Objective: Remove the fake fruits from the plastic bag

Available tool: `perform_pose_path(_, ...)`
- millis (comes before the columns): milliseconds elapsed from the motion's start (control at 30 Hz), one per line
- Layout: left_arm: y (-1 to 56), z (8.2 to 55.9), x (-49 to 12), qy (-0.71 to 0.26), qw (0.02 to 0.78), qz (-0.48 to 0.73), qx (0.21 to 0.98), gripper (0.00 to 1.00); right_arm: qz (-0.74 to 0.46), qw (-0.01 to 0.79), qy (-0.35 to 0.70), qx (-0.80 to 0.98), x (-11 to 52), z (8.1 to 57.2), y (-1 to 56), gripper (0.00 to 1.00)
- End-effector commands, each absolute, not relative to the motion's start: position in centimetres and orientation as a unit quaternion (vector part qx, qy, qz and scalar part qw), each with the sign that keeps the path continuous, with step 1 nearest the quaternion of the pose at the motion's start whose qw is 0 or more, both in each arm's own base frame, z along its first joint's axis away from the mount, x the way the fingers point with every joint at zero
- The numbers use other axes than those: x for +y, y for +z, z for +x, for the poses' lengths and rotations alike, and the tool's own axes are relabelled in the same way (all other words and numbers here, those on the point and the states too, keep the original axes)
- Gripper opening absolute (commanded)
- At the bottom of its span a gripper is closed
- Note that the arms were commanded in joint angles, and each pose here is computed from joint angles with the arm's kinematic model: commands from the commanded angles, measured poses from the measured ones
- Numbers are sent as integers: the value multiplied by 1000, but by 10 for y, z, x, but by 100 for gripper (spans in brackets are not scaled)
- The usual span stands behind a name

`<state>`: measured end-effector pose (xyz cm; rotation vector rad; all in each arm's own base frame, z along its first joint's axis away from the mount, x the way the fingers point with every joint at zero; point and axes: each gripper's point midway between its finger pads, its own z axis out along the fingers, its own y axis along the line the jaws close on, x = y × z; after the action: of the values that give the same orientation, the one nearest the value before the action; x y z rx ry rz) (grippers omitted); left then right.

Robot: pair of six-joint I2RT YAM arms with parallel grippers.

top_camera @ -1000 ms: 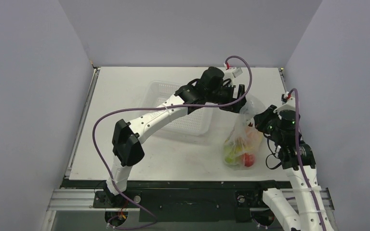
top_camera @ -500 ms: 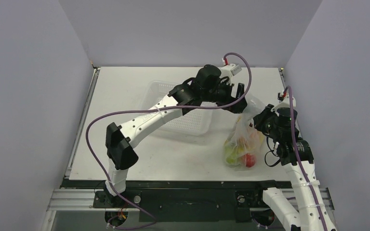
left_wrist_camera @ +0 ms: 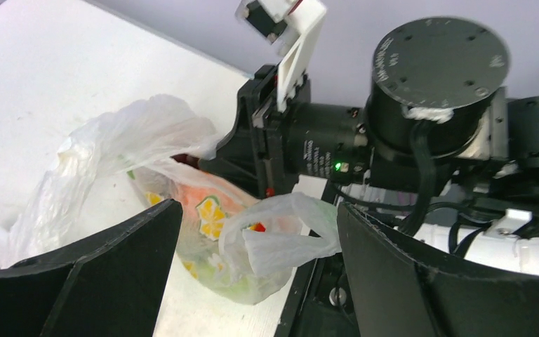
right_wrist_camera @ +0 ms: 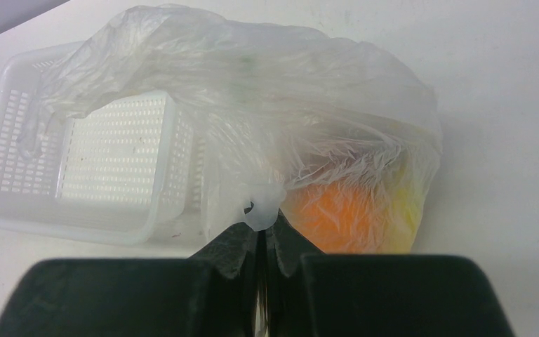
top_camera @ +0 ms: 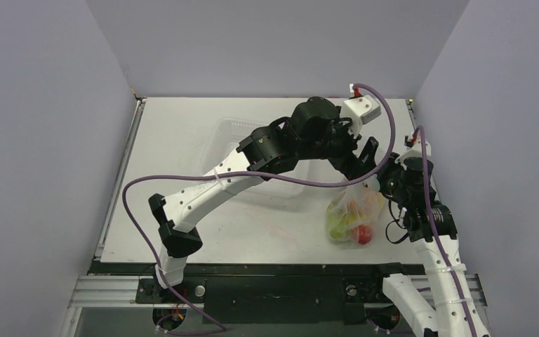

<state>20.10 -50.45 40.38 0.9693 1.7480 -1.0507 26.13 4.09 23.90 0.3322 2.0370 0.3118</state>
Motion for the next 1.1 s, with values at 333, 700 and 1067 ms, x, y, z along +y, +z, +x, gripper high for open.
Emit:
perform_pose_path(333,443,151,-501,-482,416,460,619,80,134,533,128,825,39,263,262,0)
perform_pose_path(700,426,178,-501,-412,455,449,649,82,135,532,131,825,40,262,261,0)
perform_pose_path(1067,379,268,-469,-256,514,261,776,1,172,536,130,816,35,267,261,0)
